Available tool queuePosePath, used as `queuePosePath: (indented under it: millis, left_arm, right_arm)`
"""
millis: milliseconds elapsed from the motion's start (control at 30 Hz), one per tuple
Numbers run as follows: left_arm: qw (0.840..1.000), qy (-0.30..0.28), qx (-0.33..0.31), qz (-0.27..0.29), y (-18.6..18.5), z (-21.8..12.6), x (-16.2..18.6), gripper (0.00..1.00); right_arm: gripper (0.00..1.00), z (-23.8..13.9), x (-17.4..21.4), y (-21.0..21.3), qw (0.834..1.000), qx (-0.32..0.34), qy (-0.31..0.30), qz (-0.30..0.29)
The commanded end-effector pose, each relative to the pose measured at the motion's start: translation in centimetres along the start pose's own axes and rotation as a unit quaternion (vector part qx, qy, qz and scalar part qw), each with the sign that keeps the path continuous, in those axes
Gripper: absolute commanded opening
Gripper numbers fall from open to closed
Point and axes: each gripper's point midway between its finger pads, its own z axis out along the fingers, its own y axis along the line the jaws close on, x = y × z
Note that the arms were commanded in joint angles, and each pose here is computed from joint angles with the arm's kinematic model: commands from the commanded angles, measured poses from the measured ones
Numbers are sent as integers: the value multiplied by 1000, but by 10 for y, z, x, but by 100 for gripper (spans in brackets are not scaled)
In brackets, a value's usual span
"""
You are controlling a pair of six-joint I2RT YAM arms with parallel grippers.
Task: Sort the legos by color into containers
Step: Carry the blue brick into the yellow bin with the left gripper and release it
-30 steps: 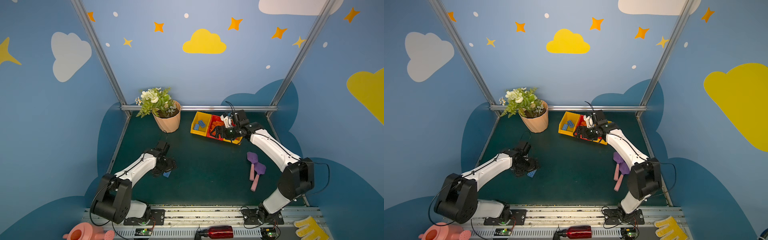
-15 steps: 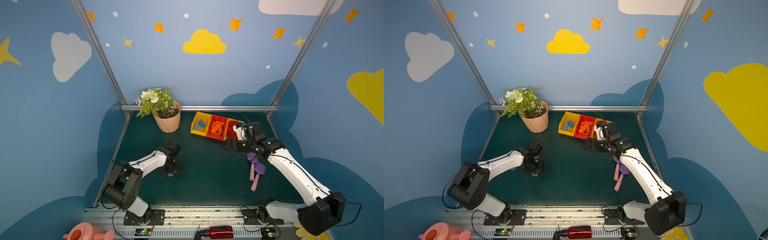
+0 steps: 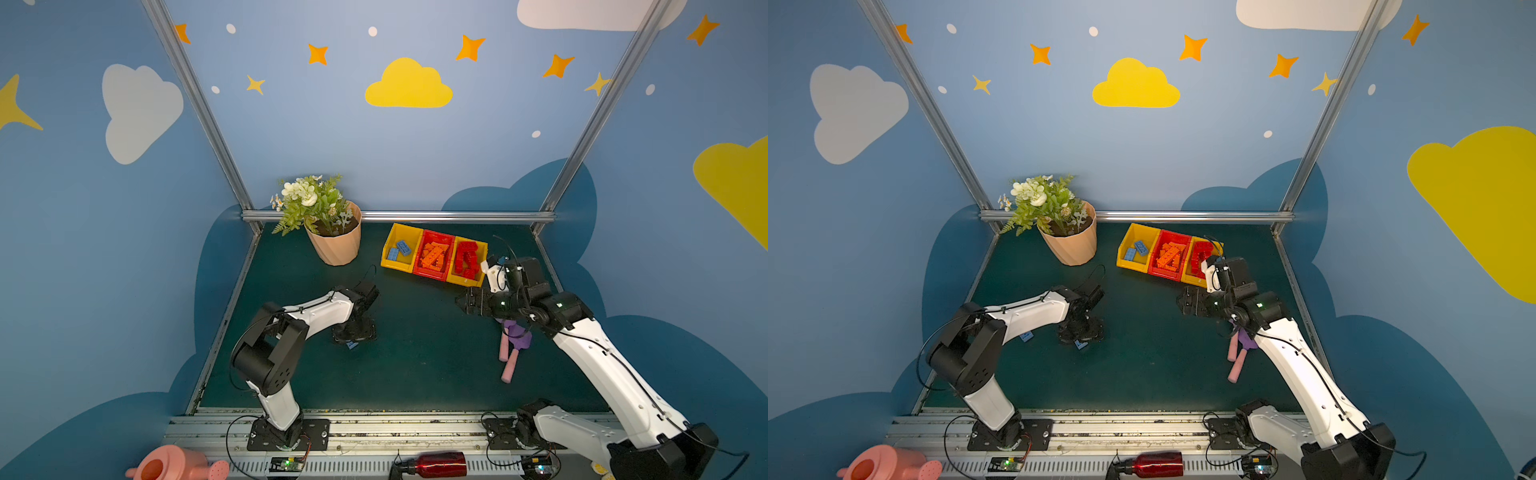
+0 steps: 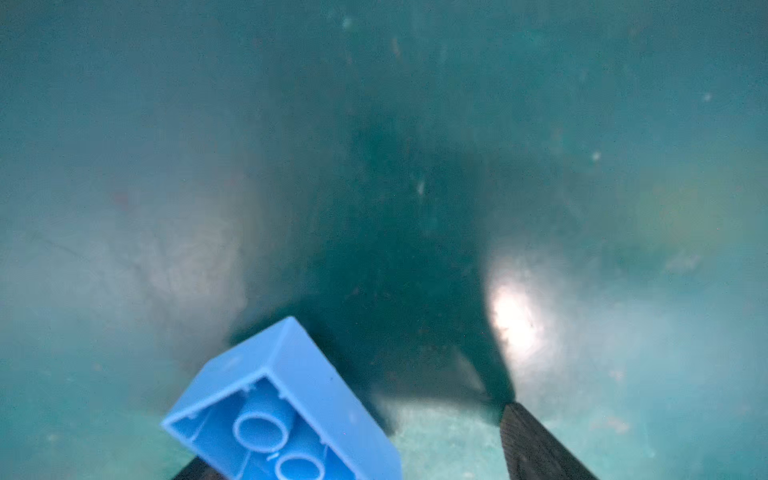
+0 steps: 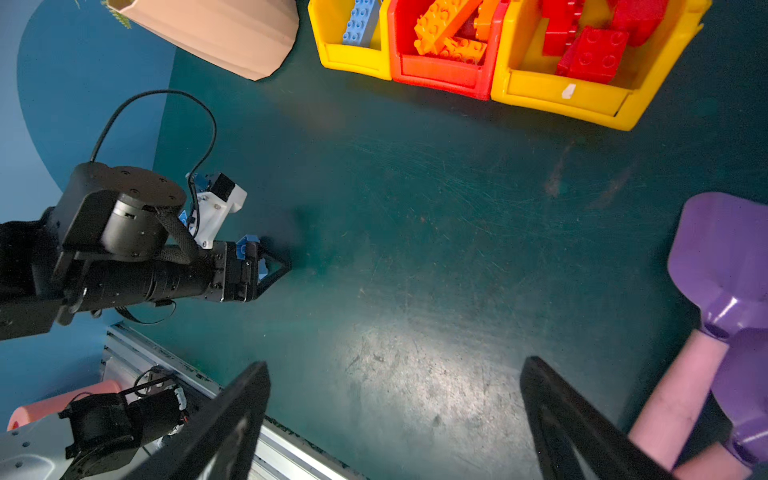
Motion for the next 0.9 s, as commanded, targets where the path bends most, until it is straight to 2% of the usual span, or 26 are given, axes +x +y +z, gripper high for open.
queuePosePath:
  millis: [0,67,433,533,633,867]
  left_arm:
    - [999,0,-46,-20,11,6,-6,87]
    - [998,4,-57,-23,12,10,-7,82]
    - [998,26,-40,-42,8,3,3,18]
    - [999,18,-19,-31,-5,-12,-7,12]
    - [1000,-4,13,-8,-29,-34,-33,9]
    - [992,-63,81,70,-106,-81,-133,9]
  right_arm:
    - [92,-3,8,-9,1000,14,7,6]
    - [92,-4,8,-10,1000,16,6,8]
    - [92,1,-1,-13,1000,19,10,13]
    - [92,4,-5,-12,1000,16,11,16]
    - [92,2,-8,-10,1000,15,8,23]
    - [92,-15,-11,-16,999,29,-22,29]
